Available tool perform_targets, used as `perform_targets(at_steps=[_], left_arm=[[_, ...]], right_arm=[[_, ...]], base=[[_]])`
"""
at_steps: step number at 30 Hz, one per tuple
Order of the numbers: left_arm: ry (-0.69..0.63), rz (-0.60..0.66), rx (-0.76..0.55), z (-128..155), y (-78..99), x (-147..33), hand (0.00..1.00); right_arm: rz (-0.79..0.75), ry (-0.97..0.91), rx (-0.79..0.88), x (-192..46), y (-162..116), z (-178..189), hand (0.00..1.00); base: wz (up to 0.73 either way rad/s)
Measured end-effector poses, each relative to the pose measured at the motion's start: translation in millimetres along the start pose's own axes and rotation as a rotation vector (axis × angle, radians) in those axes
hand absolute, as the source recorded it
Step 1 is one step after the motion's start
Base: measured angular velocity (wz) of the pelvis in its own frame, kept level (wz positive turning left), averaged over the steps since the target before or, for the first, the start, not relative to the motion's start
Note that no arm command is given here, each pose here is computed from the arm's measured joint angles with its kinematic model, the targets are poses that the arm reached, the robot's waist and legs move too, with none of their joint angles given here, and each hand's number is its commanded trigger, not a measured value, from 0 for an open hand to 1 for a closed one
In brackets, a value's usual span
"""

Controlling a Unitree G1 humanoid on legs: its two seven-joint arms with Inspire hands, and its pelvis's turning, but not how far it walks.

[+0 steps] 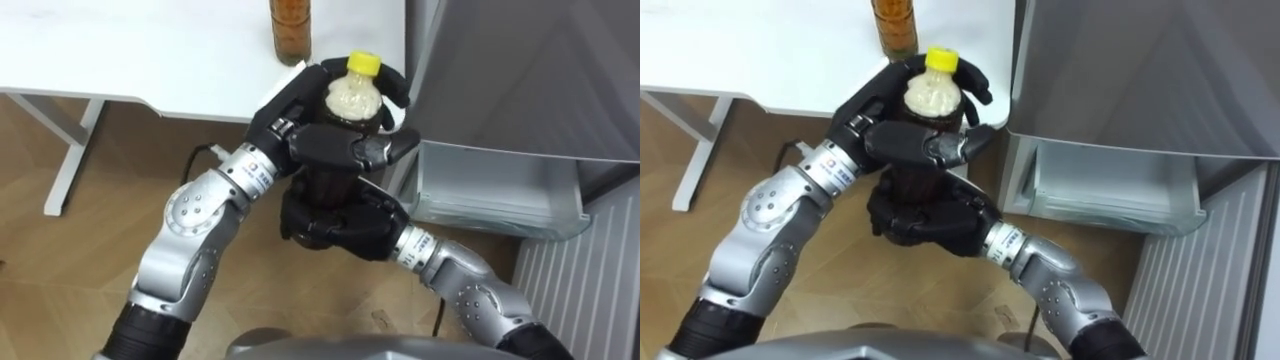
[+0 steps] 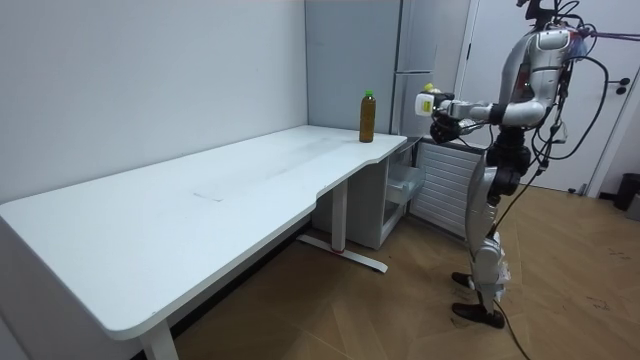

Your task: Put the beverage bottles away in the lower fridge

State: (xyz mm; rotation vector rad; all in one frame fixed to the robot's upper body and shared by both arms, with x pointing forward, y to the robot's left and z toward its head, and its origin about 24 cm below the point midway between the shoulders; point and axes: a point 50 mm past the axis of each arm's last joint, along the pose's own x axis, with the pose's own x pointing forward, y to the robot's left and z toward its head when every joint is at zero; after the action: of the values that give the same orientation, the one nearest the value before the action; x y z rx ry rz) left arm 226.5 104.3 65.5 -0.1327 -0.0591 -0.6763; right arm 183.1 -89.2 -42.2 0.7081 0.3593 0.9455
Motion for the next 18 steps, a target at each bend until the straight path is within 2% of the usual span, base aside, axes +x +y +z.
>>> perform_targets(at_steps=[5, 18], left_arm=[[-0.037, 0.002, 0.026, 11, 1.4, -1.1, 0.00], [-0.043, 0.000, 0.065, 18, 5.3, -4.6, 0.00]], right_arm=[[0.054, -0.030, 0.012, 3, 4, 3, 1.00], [0.073, -0.034, 0.023, 4, 6, 1, 1.00]], base=[[0.03], [0.00]])
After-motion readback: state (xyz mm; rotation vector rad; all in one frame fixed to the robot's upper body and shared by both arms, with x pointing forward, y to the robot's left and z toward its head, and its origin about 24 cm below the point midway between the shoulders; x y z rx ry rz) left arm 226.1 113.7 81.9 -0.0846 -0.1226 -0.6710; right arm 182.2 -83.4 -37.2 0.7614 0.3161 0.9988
